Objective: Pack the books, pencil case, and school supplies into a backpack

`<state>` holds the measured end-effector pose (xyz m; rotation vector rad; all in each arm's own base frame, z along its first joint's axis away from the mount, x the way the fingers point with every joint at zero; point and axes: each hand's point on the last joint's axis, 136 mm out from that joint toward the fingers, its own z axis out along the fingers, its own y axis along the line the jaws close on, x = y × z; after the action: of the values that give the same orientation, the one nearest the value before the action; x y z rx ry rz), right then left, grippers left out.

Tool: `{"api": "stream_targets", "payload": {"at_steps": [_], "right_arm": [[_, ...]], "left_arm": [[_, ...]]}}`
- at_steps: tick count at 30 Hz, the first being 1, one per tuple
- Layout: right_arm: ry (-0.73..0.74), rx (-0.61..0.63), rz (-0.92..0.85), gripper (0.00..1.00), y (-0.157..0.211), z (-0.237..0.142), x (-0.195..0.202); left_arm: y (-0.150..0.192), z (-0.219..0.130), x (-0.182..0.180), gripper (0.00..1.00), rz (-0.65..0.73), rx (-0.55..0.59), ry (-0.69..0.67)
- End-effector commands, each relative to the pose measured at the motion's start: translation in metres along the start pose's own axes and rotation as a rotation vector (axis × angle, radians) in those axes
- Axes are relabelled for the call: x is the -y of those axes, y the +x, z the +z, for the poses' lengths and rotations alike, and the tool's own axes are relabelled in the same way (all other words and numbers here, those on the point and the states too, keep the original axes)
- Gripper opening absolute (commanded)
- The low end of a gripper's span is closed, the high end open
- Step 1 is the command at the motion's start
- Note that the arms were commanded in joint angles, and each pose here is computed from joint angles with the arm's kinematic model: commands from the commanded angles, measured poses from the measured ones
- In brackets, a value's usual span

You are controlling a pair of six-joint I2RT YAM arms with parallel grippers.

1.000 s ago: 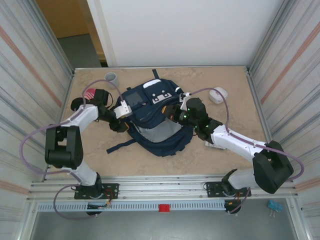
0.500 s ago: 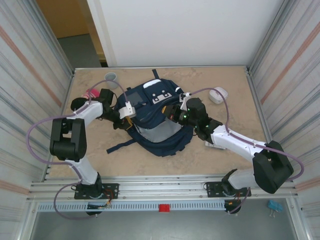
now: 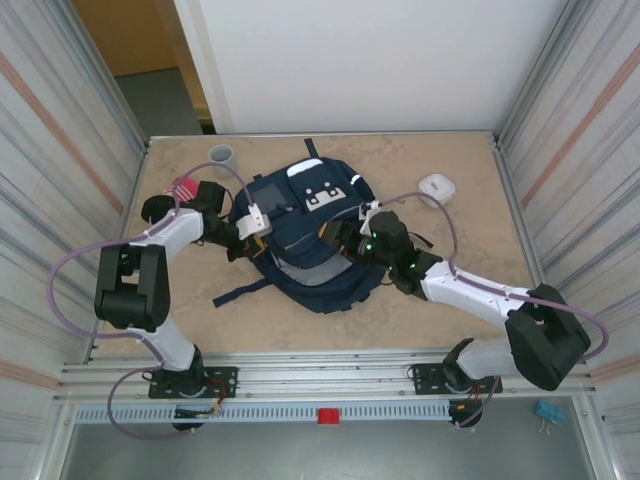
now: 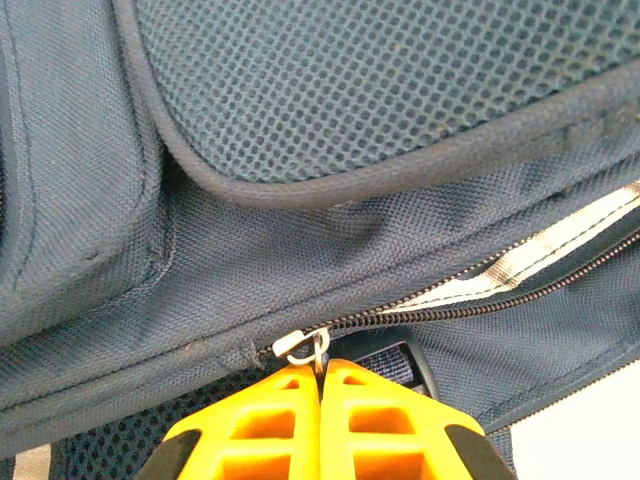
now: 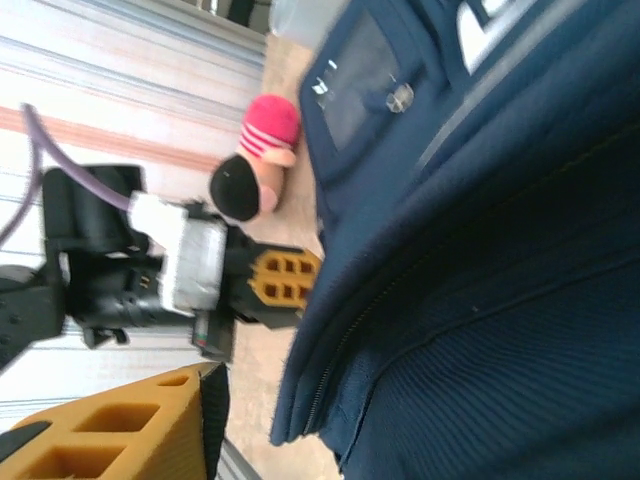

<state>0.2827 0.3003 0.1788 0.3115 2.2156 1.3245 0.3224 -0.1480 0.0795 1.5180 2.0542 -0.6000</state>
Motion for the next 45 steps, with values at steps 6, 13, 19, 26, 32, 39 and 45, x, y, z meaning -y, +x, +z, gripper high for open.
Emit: {"api": "stream_targets", "payload": {"at_steps": [6, 13, 19, 26, 32, 39, 45], "right_arm": [[0.006, 0.001, 0.129, 0.24, 0.028, 0.02, 0.014], [-0.029, 0.037, 0.119, 0.12, 0.011, 0.028, 0.006], [-0.039, 0.054, 0.082, 0.1, 0.003, 0.03, -0.001], [-0.05, 0.064, 0.083, 0.09, -0.002, 0.037, 0.0], [-0.075, 0.027, 0.048, 0.07, -0.004, 0.03, -0.007], [-0.12, -0.264, -0.19, 0.05, 0.014, 0.0, -0.025], [-0.162, -0.443, -0.264, 0.05, 0.017, -0.023, -0.027]], "left_arm": [[-0.019, -0.009, 0.017, 0.0, -0.048, 0.067, 0.047], [-0.023, 0.001, 0.058, 0.0, -0.062, -0.005, 0.192], [-0.041, 0.0, 0.086, 0.0, -0.121, 0.023, 0.282], [-0.074, 0.002, 0.125, 0.0, -0.091, 0.085, 0.317], [-0.097, -0.011, 0.13, 0.14, -0.034, 0.174, 0.203], [-0.074, -0.047, 0.068, 0.54, 0.168, 0.104, -0.162], [-0.057, -0.045, 0.031, 0.79, 0.31, 0.009, -0.246]]}}
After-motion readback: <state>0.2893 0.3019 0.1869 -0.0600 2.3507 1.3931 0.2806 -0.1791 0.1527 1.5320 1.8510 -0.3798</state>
